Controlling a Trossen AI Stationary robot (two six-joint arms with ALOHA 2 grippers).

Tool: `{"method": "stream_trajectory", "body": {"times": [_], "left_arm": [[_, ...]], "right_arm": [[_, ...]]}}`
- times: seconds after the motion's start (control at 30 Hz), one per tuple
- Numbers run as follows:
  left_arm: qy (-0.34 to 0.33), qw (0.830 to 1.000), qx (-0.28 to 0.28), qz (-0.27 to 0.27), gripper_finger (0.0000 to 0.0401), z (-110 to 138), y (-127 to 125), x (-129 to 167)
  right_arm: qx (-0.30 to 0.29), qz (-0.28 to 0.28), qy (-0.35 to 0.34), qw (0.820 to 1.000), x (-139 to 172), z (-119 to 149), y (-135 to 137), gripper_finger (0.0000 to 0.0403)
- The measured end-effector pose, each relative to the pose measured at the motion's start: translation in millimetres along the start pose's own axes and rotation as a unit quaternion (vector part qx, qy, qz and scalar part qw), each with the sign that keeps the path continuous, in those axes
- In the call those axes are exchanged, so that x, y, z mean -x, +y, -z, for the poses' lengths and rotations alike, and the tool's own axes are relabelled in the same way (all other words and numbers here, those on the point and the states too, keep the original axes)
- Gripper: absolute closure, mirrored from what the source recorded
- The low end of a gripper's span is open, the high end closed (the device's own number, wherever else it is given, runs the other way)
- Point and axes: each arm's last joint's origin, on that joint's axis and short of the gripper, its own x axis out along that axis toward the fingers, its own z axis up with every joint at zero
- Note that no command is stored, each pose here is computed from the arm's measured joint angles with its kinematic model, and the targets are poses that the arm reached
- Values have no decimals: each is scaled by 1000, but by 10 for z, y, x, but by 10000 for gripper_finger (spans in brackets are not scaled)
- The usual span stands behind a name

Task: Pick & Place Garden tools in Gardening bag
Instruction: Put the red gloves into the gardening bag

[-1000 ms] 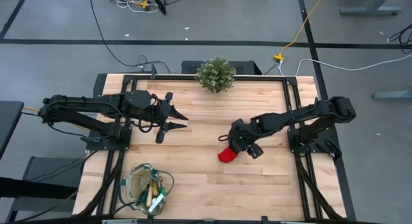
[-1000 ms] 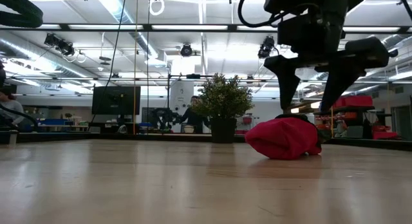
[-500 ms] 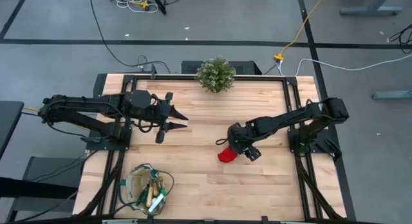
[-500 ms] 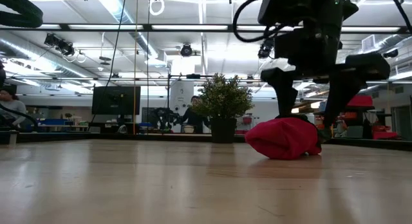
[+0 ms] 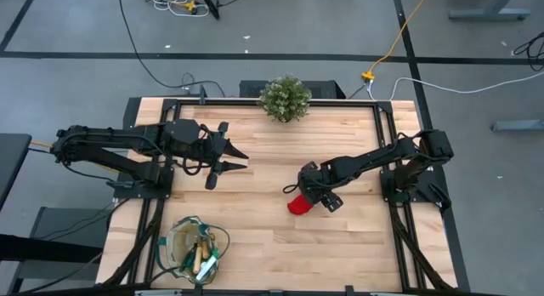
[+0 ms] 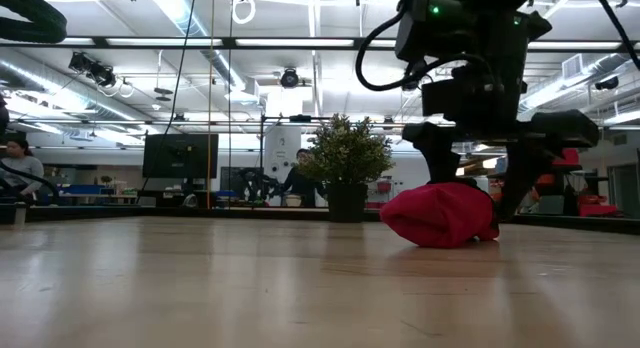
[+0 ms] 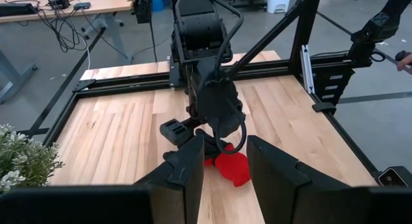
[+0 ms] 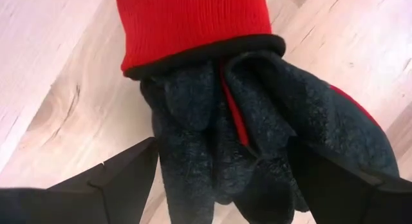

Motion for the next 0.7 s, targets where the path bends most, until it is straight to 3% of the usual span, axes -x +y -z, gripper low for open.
{"method": "stream_trajectory", "body": {"times": [0.4, 0.7], "left_arm": [[0, 1000, 0, 0, 277, 0, -1, 0], [0, 1000, 0, 0, 277, 0, 0, 0]], "right_arm": [[0, -4, 8, 1000, -103, -17, -6, 61], [-17, -1, 4, 1000, -103, -23, -11, 113]]}}
